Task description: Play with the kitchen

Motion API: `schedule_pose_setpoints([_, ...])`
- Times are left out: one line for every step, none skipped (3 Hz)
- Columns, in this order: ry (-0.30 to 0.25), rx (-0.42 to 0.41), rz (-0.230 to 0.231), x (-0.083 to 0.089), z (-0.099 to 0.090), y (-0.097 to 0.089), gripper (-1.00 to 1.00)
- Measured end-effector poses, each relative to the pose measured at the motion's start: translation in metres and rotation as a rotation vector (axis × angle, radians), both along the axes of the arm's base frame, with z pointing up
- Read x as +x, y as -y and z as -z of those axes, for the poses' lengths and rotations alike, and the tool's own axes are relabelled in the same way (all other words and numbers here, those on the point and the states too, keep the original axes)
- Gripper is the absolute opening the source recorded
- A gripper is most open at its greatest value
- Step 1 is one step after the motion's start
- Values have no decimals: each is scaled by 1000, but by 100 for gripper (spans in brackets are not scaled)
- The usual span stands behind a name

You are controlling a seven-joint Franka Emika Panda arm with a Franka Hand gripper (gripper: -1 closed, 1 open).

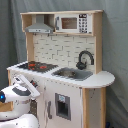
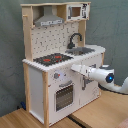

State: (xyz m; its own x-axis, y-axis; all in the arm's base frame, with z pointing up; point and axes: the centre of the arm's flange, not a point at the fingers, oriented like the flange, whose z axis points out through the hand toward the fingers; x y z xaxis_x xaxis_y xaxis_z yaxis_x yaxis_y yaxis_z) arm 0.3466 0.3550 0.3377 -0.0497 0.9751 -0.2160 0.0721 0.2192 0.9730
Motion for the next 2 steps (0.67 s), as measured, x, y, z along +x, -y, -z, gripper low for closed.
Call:
schedule_pose_setpoints([-3, 101, 8, 0, 0, 0, -100])
schedule_pose_setpoints([-6, 210, 16, 0, 0, 0, -100])
